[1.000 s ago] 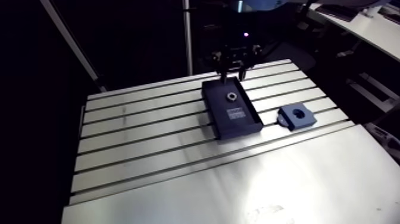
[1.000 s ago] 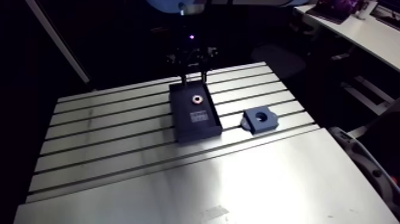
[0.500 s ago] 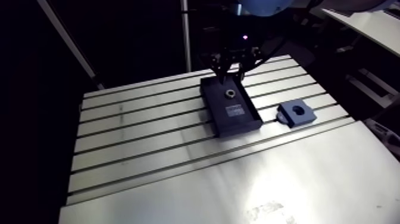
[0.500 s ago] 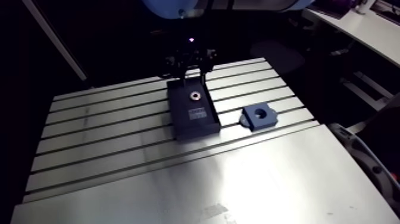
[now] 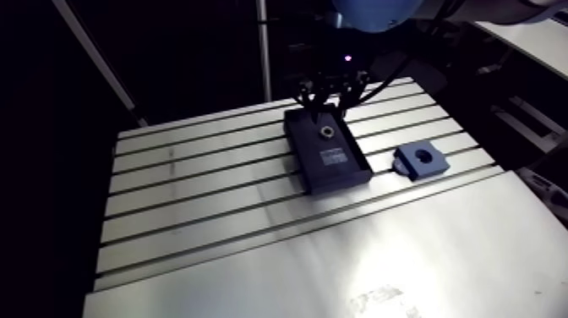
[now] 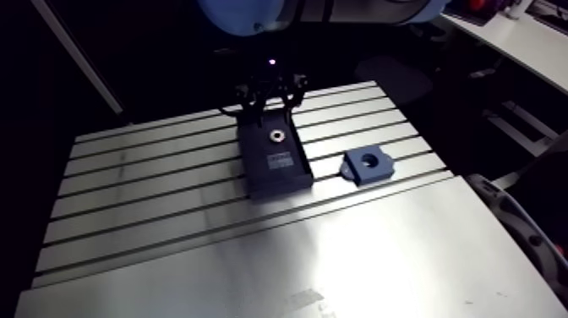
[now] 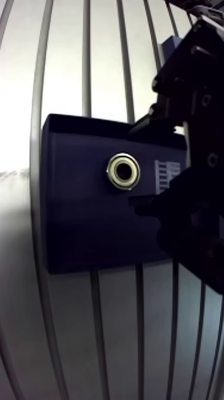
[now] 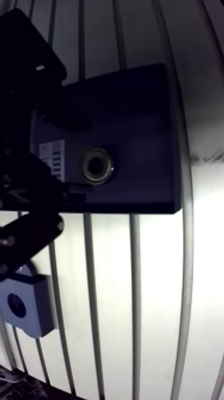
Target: Pick up the bearing and press it into the housing until flush.
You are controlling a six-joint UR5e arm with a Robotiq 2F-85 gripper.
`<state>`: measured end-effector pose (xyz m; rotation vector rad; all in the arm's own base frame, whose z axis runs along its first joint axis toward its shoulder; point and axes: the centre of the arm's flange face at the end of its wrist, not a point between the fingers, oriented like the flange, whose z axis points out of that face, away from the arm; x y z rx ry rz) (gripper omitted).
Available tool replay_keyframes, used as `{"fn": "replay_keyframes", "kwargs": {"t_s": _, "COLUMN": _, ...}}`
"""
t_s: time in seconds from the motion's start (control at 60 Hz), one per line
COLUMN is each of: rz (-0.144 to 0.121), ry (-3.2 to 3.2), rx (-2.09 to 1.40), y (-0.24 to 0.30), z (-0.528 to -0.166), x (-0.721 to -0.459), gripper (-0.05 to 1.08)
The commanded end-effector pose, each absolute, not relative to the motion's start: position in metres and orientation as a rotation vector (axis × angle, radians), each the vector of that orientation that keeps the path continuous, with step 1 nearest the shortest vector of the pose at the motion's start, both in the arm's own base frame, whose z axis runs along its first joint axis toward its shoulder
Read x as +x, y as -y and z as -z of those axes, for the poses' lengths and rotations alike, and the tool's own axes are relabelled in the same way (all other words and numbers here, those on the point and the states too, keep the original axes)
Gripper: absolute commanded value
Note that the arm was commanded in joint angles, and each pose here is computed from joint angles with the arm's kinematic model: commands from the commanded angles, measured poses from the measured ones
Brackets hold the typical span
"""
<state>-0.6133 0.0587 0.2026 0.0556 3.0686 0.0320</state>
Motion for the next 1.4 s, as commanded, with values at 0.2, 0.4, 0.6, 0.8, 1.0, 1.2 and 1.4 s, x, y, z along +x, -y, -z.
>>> {"fn": "replay_keyframes", "kwargs": {"t_s": 0.2, "rz": -0.033, "ry": -3.066, "rx": 0.064, "y": -0.062, "z": -0.192, "x": -0.611, "gripper": 0.43}}
{"fn": "replay_keyframes", "kwargs": {"t_s": 0.4, "rz": -0.032, "ry": -3.069, "rx": 0.07, "y": -0.064, "z": -0.191, "x": -0.61, "gripper": 0.43}}
{"fn": "replay_keyframes", "kwargs": {"t_s": 0.6, "rz": -0.029, "ry": -3.062, "rx": 0.07, "y": -0.063, "z": -0.188, "x": -0.608, "gripper": 0.43}}
{"fn": "replay_keyframes", "kwargs": {"t_s": 0.8, "rz": -0.028, "ry": -3.06, "rx": 0.067, "y": -0.062, "z": -0.184, "x": -0.608, "gripper": 0.43}}
{"fn": "replay_keyframes", "kwargs": {"t_s": 1.0, "rz": -0.029, "ry": -3.062, "rx": 0.067, "y": -0.062, "z": -0.179, "x": -0.608, "gripper": 0.43}}
{"fn": "replay_keyframes", "kwargs": {"t_s": 1.2, "rz": -0.028, "ry": -3.061, "rx": 0.067, "y": -0.062, "z": -0.178, "x": -0.608, "gripper": 0.43}}
{"fn": "replay_keyframes", "kwargs": {"t_s": 1.4, "rz": -0.028, "ry": -3.061, "rx": 0.069, "y": -0.062, "z": -0.178, "x": -0.608, "gripper": 0.43}}
